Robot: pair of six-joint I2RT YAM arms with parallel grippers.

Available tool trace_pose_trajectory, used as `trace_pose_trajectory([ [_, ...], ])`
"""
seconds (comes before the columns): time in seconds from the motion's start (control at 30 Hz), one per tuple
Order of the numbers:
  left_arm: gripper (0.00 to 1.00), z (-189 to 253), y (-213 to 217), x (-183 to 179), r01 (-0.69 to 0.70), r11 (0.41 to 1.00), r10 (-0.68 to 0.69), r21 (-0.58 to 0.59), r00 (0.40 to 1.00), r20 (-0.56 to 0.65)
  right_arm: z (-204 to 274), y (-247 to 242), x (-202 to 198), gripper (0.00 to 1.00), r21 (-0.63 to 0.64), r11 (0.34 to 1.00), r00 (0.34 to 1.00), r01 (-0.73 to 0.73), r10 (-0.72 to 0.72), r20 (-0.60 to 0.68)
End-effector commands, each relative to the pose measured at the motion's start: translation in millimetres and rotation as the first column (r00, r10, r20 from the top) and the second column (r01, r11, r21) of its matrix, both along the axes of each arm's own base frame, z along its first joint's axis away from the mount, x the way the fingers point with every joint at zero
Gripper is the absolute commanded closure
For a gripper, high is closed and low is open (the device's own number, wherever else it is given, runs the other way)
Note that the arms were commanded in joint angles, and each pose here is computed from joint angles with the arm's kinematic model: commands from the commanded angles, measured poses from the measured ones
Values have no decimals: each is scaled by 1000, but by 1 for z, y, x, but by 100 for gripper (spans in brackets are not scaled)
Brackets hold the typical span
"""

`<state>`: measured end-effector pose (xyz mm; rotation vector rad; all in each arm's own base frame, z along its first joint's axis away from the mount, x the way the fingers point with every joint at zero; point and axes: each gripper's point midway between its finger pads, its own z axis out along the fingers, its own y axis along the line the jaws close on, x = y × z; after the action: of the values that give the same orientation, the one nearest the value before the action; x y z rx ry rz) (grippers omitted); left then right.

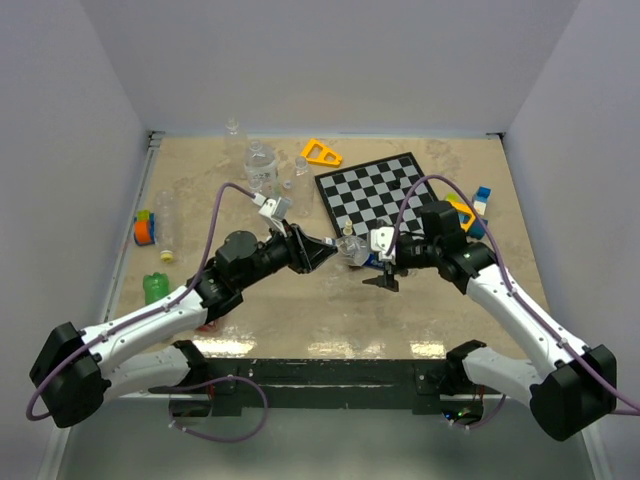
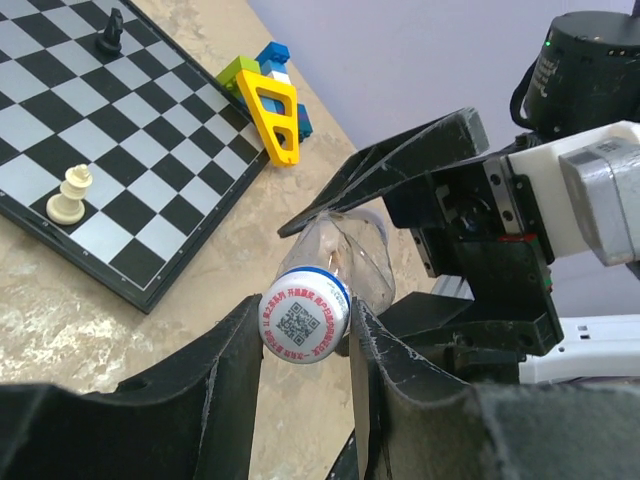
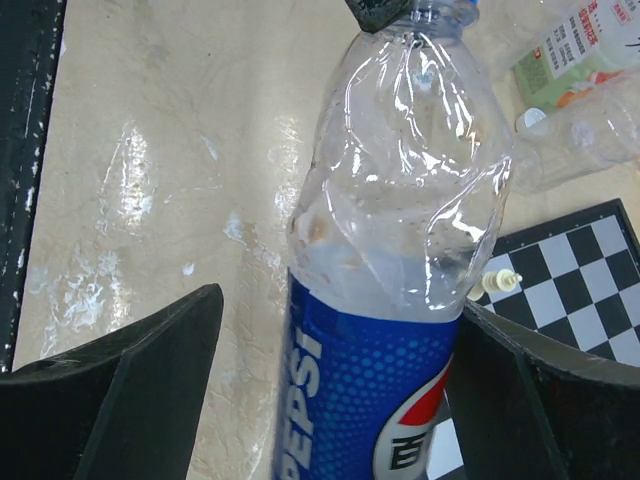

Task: Unscrew the bottle caps
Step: Pick up the plastic bottle from the corner of the board, then unscrew the bottle cap from the plastic bottle.

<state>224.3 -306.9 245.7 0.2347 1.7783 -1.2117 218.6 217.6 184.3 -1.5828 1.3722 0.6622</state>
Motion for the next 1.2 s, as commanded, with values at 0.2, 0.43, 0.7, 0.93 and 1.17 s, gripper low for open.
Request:
trace_pose_trajectory([
  [0.2,100,52,-12,4,20,986,-9,-167,998,70,12,16,18,43,18,997,997,78,-78,5],
  [0.43,100,55,-4,-7,42,986,-26,-160,995,97,14,13,20,71,19,994,994,107,-107,13],
  [0.7,11,53,34,-28,10,1000,-8,-5,982,190,9,9,8,78,-2,998,998,55,-55,35],
  [0.93,2,44,62,-54,51,978,-109,204,953,284,5,7,-2,82,-21,1000,996,-16,18,88],
  [1.17,7,44,62,-74,147,944,-262,297,879,399,1,4,-6,84,-31,999,992,-38,42,116],
])
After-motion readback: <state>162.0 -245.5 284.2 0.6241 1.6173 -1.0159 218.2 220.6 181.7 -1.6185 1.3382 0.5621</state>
